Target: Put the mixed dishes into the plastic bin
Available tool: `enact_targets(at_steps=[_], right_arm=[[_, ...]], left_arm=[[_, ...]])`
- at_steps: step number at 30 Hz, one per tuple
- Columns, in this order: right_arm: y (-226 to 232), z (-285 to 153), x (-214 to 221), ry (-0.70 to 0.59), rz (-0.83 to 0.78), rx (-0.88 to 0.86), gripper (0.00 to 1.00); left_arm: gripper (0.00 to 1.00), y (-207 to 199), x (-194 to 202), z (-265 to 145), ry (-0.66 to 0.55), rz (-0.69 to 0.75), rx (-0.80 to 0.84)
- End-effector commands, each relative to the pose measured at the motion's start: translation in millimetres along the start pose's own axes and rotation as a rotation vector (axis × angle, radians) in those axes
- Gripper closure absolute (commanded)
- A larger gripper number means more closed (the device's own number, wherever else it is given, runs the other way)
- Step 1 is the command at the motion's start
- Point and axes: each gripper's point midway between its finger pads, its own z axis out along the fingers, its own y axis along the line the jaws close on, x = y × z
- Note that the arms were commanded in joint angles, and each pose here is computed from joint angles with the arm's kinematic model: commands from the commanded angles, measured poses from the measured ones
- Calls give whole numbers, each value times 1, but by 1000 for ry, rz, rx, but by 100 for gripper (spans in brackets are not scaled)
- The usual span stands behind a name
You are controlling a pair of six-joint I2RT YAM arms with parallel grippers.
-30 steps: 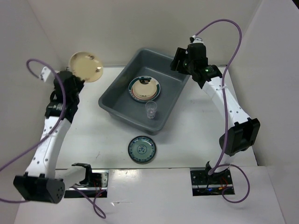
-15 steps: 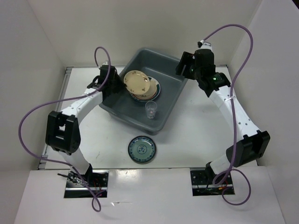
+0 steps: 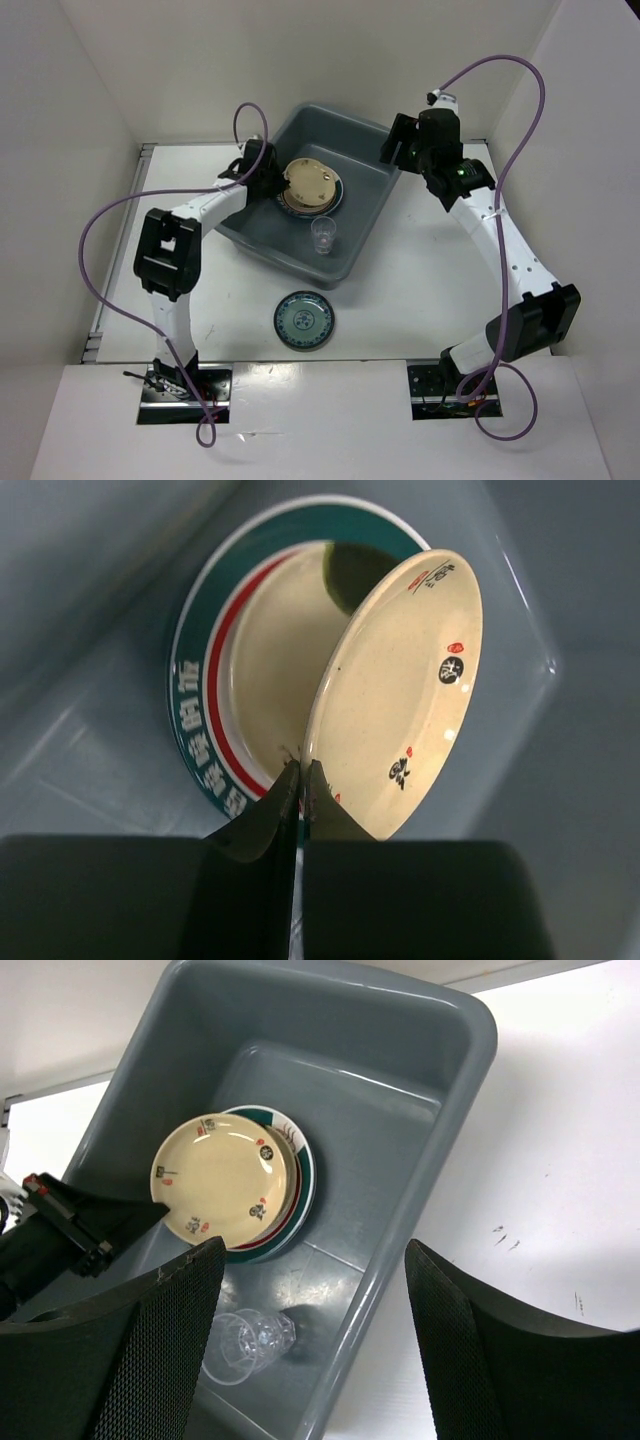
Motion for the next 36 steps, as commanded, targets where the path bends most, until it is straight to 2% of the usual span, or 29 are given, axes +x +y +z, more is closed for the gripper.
enact_targets(at_steps=[1, 4, 8, 10, 12, 14, 17, 21, 22, 24, 26, 30, 31, 33, 34, 36], right_arm=[[-2, -14, -22, -84, 5, 0, 22], [-3, -12, -18, -74, 3, 4, 22], [-4, -14, -16, -74, 3, 4, 22], [-5, -16, -15, -73, 3, 5, 22], [-12, -18, -16, -81, 7, 22, 22], [-12, -18, -16, -81, 7, 22, 22], [-12, -18, -16, -81, 7, 22, 22], [-9, -21, -18, -84, 8, 6, 21], [-10, -21, -16, -76, 7, 9, 21], [-1, -31, -19, -76, -3, -44, 19], [0, -34, -10, -56, -6, -67, 19], [2, -55, 12, 0, -32, -138, 19], [-2, -53, 25, 41, -50, -135, 19], [1, -59, 48, 112, -77, -157, 19], [2, -62, 64, 151, -85, -175, 19], [20, -71, 90, 223, -116, -246, 19]], left_arm=[[100, -26, -35, 0, -107, -7, 58], [100, -22, -31, 16, -106, -7, 57], [100, -6, -9, 43, -46, -14, 28], [95, -5, -8, 43, -43, -25, 26], [86, -1, -4, 44, -35, -25, 17], [72, 3, -3, 44, -36, -24, 0], [65, 5, -6, 42, -50, -25, -14], [42, -2, -19, 24, -92, -15, -3], [30, -15, -32, 12, -120, 0, 26], [24, -31, -46, -4, -142, 16, 68], [17, -68, -65, -39, -163, 33, 186], [17, -112, -86, -106, -203, 75, 334], [16, -126, -95, -138, -247, 92, 371], [16, -129, -102, -167, -298, 98, 375], [16, -130, -103, -195, -329, 97, 396], [15, -123, -109, -220, -393, 81, 378]])
